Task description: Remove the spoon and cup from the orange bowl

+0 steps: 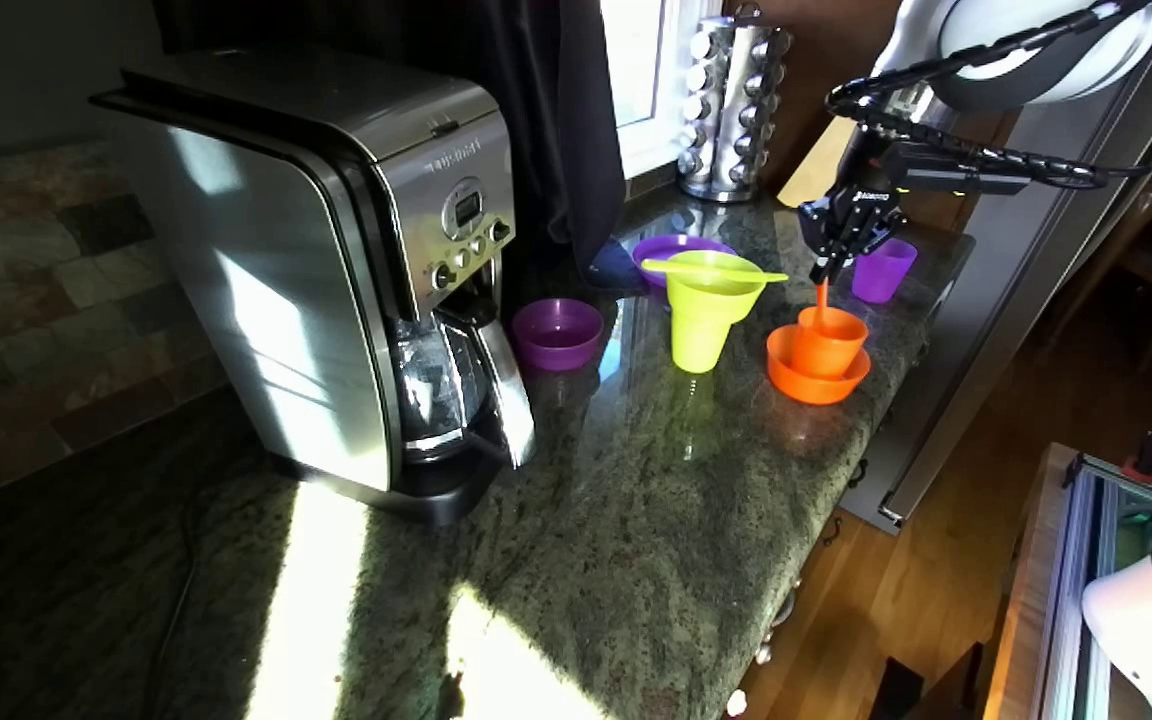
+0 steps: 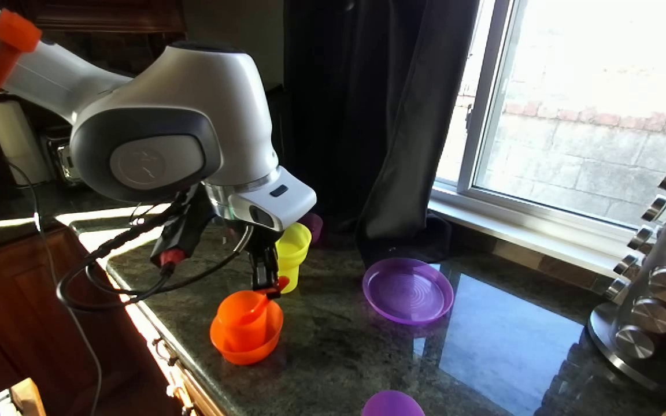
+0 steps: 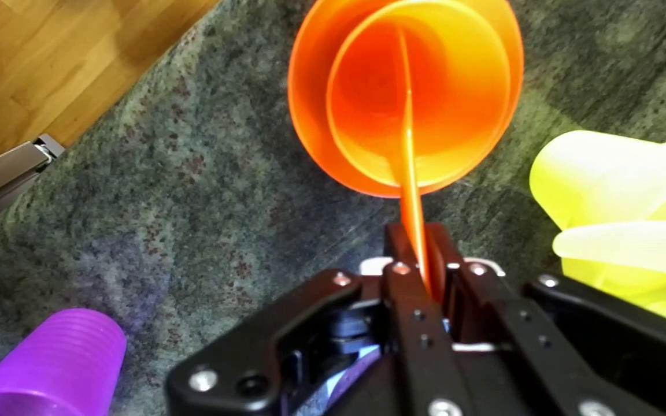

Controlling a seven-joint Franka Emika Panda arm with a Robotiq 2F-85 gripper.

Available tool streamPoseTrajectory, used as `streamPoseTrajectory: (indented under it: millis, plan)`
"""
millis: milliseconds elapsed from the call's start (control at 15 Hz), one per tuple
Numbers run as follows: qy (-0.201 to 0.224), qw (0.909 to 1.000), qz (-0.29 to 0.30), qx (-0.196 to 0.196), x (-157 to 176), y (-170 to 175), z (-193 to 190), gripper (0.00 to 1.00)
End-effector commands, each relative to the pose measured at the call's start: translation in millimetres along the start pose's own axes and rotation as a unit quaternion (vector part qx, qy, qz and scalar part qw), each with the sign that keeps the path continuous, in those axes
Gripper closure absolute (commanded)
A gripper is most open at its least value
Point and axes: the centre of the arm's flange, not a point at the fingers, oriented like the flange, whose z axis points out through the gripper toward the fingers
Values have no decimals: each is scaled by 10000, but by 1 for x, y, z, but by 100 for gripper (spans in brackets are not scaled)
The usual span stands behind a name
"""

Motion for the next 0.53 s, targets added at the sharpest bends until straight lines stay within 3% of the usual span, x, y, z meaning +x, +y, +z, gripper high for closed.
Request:
streamPoseTrajectory:
  millis: [0,467]
  plan:
    - [83,9999,45,118,0,-5,-3,97]
    - [412,9983,-273,314,-8,-11,-48,97]
